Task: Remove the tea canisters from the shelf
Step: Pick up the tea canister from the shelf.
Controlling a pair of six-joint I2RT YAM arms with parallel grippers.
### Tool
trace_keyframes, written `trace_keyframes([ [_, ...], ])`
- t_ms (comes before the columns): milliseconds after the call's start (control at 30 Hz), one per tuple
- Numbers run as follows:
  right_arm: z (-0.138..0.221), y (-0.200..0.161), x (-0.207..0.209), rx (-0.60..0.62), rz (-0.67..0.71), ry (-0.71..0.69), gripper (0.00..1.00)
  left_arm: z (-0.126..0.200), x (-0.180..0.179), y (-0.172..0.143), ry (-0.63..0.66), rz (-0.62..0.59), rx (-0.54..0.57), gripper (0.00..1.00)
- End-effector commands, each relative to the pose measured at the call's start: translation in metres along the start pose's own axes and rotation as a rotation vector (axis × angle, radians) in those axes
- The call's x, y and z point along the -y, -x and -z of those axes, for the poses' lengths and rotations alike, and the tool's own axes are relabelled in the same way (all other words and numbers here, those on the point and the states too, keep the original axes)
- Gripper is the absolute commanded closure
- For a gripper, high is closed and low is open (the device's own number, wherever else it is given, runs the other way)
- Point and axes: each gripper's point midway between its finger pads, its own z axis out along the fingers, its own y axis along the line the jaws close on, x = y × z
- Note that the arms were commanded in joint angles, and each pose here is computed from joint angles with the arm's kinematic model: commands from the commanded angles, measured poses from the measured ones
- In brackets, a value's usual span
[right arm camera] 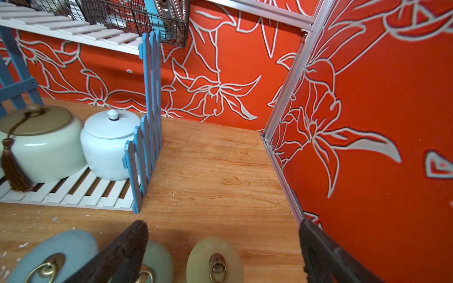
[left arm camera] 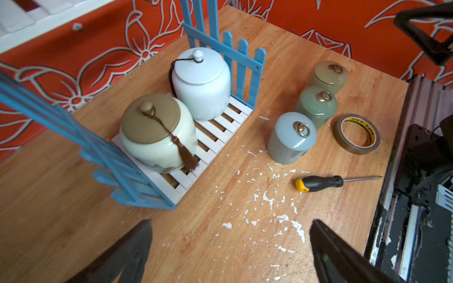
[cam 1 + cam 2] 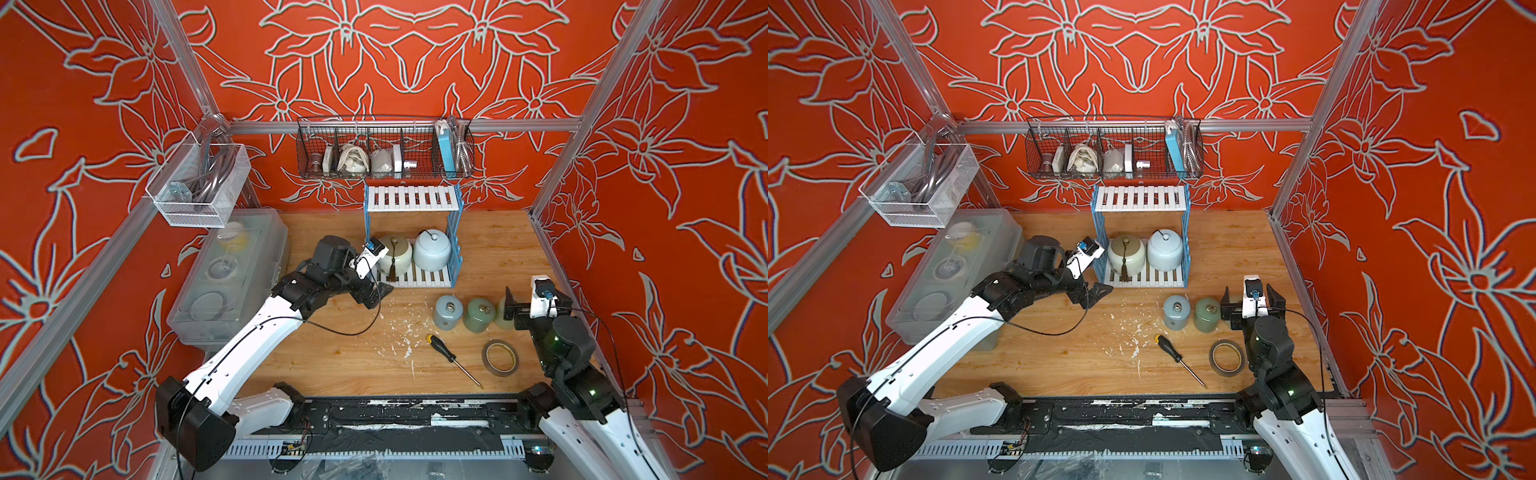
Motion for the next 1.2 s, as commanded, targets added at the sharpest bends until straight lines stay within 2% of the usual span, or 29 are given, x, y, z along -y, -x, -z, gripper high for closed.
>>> trace_keyframes([
  [0, 0.000, 0.011, -0.007, -0.014, -0.028, 0.050, 0.01, 0.016, -0.020, -0.010, 0.063, 0.091, -0.005, 0.01],
  [167, -0.008, 0.022, -0.024, -0.035, -0.036, 0.134, 0.01, 0.026, -0.037, -0.018, 0.142, 0.114, 0.009, 0.01],
  [333, -0.014, 0.041, -0.035, -0.041, -0.103, 0.188, 0.01, 0.034, -0.055, -0.024, 0.200, 0.218, 0.031, 0.01],
  [500, -0.023, 0.054, -0.052, -0.136, -0.164, 0.260, 0.01, 0.040, -0.074, -0.041, 0.257, 0.319, 0.056, 0.01],
  [600, -0.028, 0.063, -0.065, -0.157, -0.203, 0.318, 0.01, 0.051, -0.076, -0.043, 0.285, 0.316, 0.113, 0.01],
  [733, -0.041, 0.074, -0.076, -0.176, -0.233, 0.338, 0.01, 0.064, -0.089, -0.049, 0.307, 0.407, 0.170, 0.01],
  [1000, -0.069, 0.083, -0.111, -0.199, -0.241, 0.378, 0.03, 0.077, -0.095, -0.060, 0.372, 0.382, 0.203, 0.01],
  [1167, -0.086, 0.088, -0.137, -0.174, -0.197, 0.382, 0.03, 0.074, -0.093, -0.063, 0.359, 0.376, 0.213, 0.01],
])
